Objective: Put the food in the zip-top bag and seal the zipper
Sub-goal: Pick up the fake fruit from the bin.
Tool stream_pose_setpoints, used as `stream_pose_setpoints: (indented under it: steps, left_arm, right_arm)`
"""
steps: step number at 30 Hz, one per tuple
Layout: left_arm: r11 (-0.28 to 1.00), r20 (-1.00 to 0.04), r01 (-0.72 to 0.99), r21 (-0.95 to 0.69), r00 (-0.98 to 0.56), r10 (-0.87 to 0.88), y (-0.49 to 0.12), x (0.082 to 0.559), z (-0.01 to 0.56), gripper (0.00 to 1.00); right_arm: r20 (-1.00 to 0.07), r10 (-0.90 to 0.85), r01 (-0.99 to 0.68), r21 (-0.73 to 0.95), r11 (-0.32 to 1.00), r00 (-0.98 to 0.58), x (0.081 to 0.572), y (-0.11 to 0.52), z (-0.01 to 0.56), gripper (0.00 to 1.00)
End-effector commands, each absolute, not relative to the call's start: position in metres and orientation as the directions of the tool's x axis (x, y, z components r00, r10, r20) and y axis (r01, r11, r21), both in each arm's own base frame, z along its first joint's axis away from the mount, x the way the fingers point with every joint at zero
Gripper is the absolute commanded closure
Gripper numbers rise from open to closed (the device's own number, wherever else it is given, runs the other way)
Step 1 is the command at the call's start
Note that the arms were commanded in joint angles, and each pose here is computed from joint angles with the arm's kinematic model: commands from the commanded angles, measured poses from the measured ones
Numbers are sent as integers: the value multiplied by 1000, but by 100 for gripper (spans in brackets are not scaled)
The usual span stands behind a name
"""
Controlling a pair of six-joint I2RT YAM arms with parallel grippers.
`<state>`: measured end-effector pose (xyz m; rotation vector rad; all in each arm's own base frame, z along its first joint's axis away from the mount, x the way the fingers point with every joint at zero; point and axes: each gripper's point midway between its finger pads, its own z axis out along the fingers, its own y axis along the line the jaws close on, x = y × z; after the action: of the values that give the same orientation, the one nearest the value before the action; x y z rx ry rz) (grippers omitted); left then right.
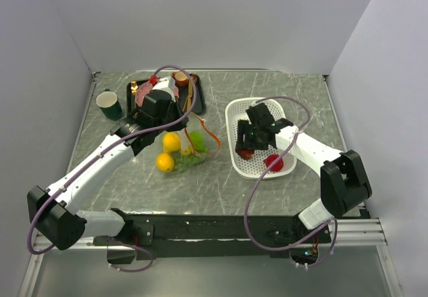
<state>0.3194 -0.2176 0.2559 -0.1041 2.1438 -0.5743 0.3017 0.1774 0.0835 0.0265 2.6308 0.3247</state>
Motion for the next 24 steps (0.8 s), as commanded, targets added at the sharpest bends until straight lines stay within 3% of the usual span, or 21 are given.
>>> stream_pose_setpoints:
  steps: [1,5,14,24]
  left_arm:
    - [877,-778,155,-454,-549,-306,-215,321,280,99]
    - [885,-780,150,-441,-551,-296,-212,320,279,99]
    - [896,-786,122,-426,-540,-301,-203,318,275,99]
    - [895,-786,149,-420,-553,-277,-211,322,275,99]
  right_arm:
    - [-552,154,40,213,976,-820,346,171,87,41]
    - [-537,156,69,180,981,-829,357,169,67,38]
    - [-530,126,59,142,988,-838,360,164,62,7]
    - [-506,43,-14,108,994,-861,358,163,57,5]
